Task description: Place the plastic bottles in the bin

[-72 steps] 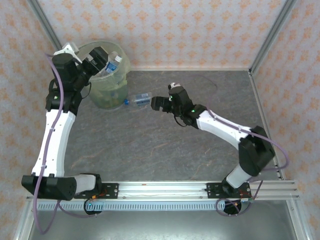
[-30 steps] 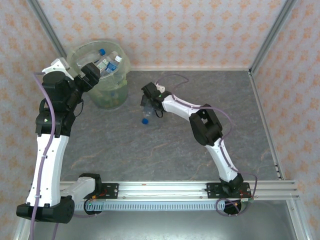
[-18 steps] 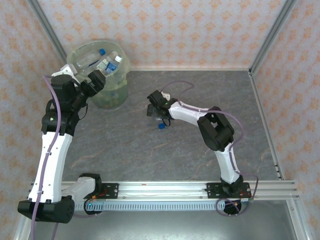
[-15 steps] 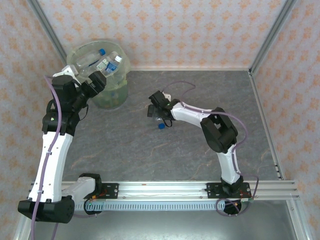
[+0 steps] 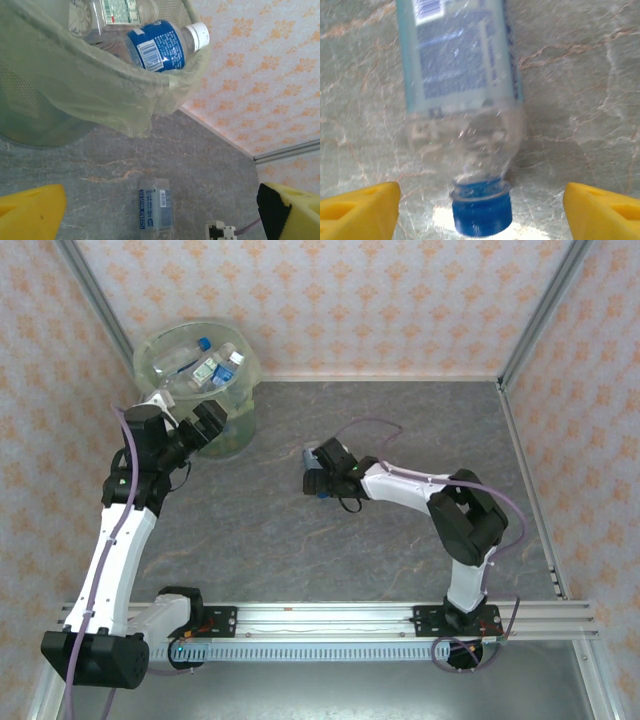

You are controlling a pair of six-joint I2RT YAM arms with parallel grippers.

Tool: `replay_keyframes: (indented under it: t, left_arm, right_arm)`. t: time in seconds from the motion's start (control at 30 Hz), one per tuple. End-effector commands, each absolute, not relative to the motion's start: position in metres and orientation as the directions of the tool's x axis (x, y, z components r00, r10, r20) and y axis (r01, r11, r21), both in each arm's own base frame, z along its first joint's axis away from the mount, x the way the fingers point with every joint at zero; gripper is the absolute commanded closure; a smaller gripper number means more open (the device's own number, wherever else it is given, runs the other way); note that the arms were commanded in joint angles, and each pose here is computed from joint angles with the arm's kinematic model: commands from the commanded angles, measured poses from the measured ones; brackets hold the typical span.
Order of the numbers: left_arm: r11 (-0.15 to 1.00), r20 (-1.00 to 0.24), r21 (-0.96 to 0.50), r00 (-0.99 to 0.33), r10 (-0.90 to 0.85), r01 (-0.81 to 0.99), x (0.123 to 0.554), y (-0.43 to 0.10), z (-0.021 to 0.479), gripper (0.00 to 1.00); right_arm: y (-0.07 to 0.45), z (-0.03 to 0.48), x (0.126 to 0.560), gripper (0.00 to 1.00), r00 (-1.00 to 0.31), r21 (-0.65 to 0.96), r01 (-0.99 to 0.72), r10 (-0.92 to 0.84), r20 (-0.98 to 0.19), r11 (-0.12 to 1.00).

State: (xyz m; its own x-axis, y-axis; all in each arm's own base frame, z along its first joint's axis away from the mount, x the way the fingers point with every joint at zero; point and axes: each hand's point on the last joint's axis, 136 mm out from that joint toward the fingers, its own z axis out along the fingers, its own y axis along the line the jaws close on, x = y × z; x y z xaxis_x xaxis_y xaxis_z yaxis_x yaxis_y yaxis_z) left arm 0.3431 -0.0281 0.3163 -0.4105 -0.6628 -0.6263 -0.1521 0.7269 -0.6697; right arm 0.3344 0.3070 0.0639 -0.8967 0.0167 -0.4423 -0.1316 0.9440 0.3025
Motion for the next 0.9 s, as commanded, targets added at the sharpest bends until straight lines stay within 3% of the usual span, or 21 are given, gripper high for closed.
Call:
replay_keyframes:
  t: [0.0,0.3,0.37,0.4,0.57,0.77,0.87]
  left_arm:
    - [0.7,-0.63,-0.71,-0.373,-0.681,-0.077,0.342,-0.035,0.34,0.01]
    - [0.702,-0.633,-0.705,-0.358,-0.686,-0.099,0.34,-0.031,0.351,0.01]
    - [0.705,-0.634,-0.702,-0.362,-0.683,-0.102,0.338,-0.031,0.354,0.01]
    - [0.703,-0.632,-0.705,-0.363,-0.684,-0.098,0.338,-0.031,0.356,0.01]
    - [0.693,-0.622,-0.716,-0.373,-0.688,-0.085,0.34,-0.035,0.36,0.01]
    - [0.695,-0.628,-0.714,-0.366,-0.687,-0.079,0.34,-0.035,0.367,0.01]
    - [0.696,-0.631,-0.714,-0.361,-0.686,-0.074,0.34,-0.035,0.372,0.01]
  right_arm:
    - [0.311,0.066,0.332,0.25,-0.883,0.318,-0.174,-0.005,-0.47,0.932]
    - [0.316,0.052,0.338,0.47,-0.868,0.304,-0.208,-0.032,-0.495,0.93]
    - [0.318,0.055,0.338,0.59,-0.859,0.304,-0.224,-0.041,-0.51,0.926]
    - [0.318,0.055,0.339,0.61,-0.856,0.302,-0.226,-0.041,-0.515,0.926]
    - [0.313,0.041,0.335,0.45,-0.868,0.271,-0.222,-0.063,-0.493,0.937]
    - [0.314,0.029,0.337,0.47,-0.872,0.262,-0.214,-0.063,-0.486,0.941]
    - [0.317,0.029,0.34,0.55,-0.87,0.264,-0.216,-0.063,-0.489,0.94]
